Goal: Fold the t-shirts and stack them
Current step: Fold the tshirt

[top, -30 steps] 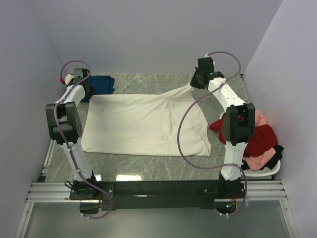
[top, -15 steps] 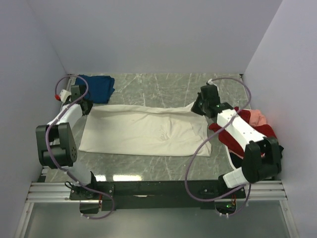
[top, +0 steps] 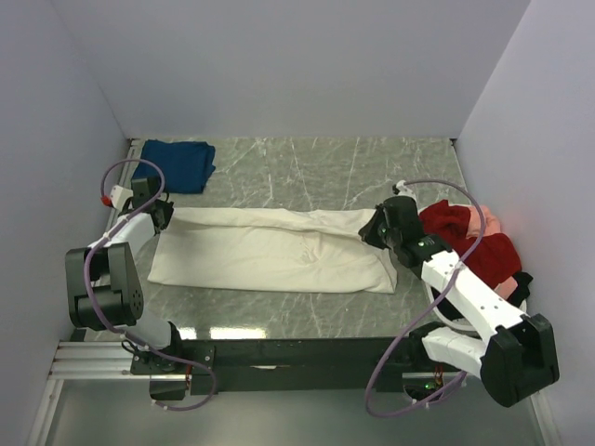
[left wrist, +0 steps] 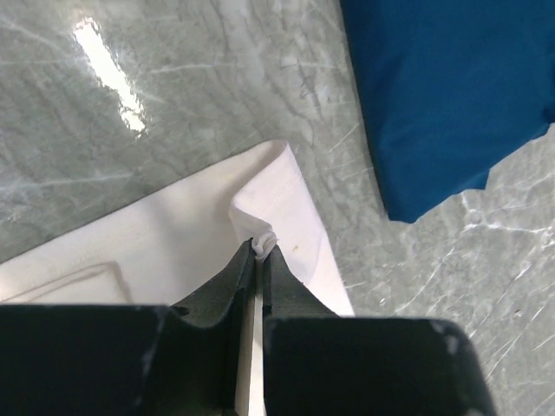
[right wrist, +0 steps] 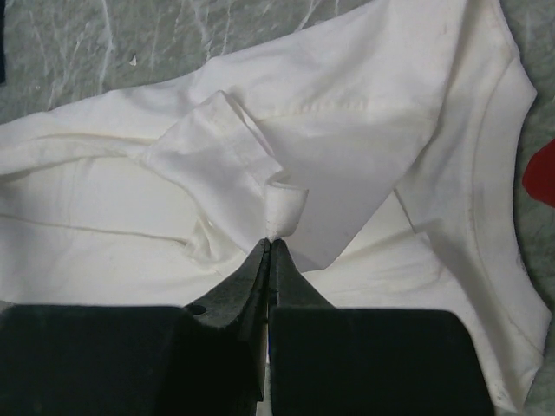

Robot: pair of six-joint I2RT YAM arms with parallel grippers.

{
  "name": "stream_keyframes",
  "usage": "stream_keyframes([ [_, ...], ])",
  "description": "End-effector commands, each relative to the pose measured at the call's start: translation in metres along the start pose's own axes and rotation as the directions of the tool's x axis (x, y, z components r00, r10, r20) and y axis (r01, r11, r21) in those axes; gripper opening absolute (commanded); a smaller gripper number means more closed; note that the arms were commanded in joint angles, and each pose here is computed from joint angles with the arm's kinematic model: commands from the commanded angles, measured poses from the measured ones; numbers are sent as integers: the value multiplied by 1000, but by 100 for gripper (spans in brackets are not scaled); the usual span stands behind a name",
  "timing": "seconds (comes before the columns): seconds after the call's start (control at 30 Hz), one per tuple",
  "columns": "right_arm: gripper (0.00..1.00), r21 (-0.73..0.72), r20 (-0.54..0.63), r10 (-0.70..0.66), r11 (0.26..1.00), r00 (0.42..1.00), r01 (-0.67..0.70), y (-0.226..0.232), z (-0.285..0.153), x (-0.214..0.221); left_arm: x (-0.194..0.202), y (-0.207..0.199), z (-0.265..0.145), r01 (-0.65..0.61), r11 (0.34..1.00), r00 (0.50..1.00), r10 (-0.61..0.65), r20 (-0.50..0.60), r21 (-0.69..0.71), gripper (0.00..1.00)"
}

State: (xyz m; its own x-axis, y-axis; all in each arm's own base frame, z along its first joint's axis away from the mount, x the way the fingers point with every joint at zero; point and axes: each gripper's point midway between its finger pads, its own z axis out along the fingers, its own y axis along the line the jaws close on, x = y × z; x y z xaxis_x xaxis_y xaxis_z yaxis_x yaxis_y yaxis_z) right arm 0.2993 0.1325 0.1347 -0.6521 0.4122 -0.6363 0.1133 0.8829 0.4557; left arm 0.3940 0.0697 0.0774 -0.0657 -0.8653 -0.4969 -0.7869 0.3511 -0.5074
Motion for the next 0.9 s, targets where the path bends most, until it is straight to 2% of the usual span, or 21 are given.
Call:
stream_keyframes([
  [0.0,0,-28,42,15,1000,999,-13,3,-7,-3,-18,-9,-1,34,999,998,-36,51,42,1],
  [0.4,0,-33,10,22,999,1000,-21,-13,-14,23,-23,-3,3,59,997,997,-61,51,44,1],
  [0.47,0,-48,-1,24,999,1000,-24,-12,-14,28,-22,-3,3,60,997,997,-63,48,54,3],
  [0.6,6,-106,-49,32,994,998,-37,-10,-15,46,-26,2,1,72,996,995,-76,64,52,11],
  [0.67,9,-140,-65,32,989,997,-41,-6,-17,52,-30,2,-2,84,995,994,-88,71,62,19],
  [0.77,16,-155,-71,24,987,997,-35,-5,-20,55,-35,2,-8,88,994,992,-93,86,67,22],
  [0.8,19,-165,-76,22,986,997,-34,-5,-21,57,-40,-1,-12,92,993,990,-99,100,76,26],
  [0.83,22,-167,-80,20,985,997,-33,-5,-22,58,-42,0,-14,92,993,989,-100,107,76,39],
  [0.87,29,-172,-82,18,984,996,-32,-5,-23,60,-43,-1,-17,93,993,989,-102,111,77,43],
])
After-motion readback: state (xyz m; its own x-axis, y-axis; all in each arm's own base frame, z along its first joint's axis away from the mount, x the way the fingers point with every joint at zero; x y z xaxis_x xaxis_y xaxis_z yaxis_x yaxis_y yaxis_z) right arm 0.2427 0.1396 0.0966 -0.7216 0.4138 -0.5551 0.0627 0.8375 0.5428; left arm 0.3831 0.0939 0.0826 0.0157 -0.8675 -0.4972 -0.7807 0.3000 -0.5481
